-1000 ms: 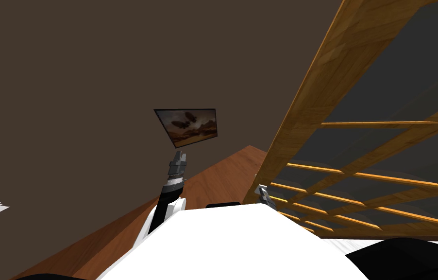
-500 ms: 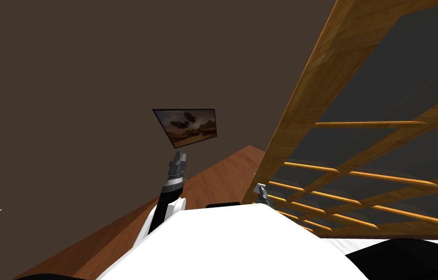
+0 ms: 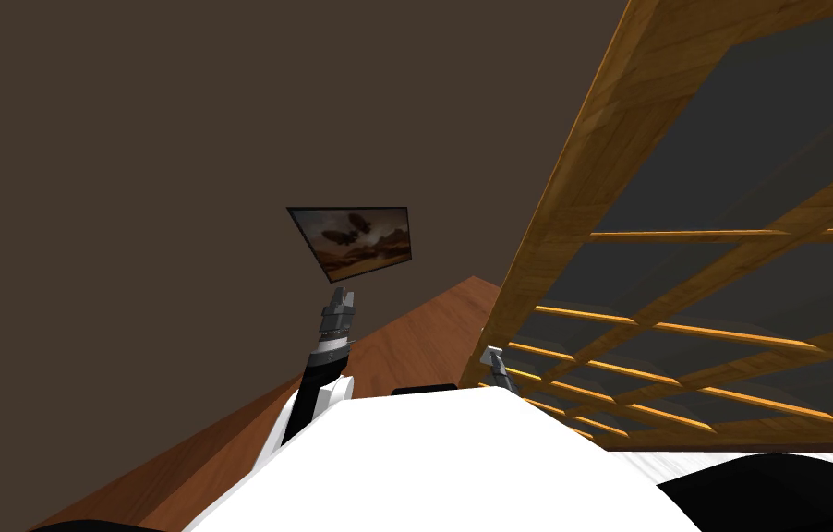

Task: Push the door open

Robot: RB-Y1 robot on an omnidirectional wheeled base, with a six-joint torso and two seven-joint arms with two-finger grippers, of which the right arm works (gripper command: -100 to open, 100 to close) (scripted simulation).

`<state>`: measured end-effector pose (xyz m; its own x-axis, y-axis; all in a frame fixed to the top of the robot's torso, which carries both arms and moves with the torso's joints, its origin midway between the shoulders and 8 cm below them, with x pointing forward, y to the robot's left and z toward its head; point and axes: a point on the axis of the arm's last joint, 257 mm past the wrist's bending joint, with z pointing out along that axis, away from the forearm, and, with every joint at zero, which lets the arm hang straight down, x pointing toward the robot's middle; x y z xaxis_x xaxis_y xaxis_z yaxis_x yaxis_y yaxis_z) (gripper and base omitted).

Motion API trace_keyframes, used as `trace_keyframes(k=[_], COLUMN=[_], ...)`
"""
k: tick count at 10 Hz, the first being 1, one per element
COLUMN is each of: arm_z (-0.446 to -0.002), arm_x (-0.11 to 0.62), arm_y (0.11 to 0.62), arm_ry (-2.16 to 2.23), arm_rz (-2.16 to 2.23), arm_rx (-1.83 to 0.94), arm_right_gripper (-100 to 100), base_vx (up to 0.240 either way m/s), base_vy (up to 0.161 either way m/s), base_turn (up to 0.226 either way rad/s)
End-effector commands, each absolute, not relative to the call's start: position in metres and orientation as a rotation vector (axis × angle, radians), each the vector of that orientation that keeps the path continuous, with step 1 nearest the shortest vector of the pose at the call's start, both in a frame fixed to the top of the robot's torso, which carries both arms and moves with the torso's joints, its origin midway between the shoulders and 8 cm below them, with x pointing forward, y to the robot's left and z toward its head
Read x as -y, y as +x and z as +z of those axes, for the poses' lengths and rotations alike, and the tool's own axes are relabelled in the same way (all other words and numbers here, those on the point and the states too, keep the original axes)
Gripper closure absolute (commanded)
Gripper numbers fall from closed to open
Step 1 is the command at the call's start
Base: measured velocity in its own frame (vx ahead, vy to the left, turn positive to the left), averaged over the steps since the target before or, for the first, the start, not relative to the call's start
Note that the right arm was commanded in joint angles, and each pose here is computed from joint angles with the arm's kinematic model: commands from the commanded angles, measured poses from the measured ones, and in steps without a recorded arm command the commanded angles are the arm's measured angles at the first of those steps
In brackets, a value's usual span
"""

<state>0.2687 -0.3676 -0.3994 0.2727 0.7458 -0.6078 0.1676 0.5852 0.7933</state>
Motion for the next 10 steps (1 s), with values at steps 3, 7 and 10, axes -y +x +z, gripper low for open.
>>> trace_keyframes(k=[3, 7, 10], arm_z=[-0.399, -0.399, -0.399], arm_x=[0.366, 0.363, 0.360], arm_y=[0.276, 0.282, 0.289], arm_ry=[0.986, 1.057, 1.126], arm_rz=[0.558, 0.638, 0.718], arm_rx=[-1.209, -1.155, -1.099], arm_right_gripper=[100, 100, 100], base_vx=[0.006, 0.008, 0.007], base_vy=[-0.011, -0.015, -0.013], base_turn=[-0.012, -0.013, -0.015])
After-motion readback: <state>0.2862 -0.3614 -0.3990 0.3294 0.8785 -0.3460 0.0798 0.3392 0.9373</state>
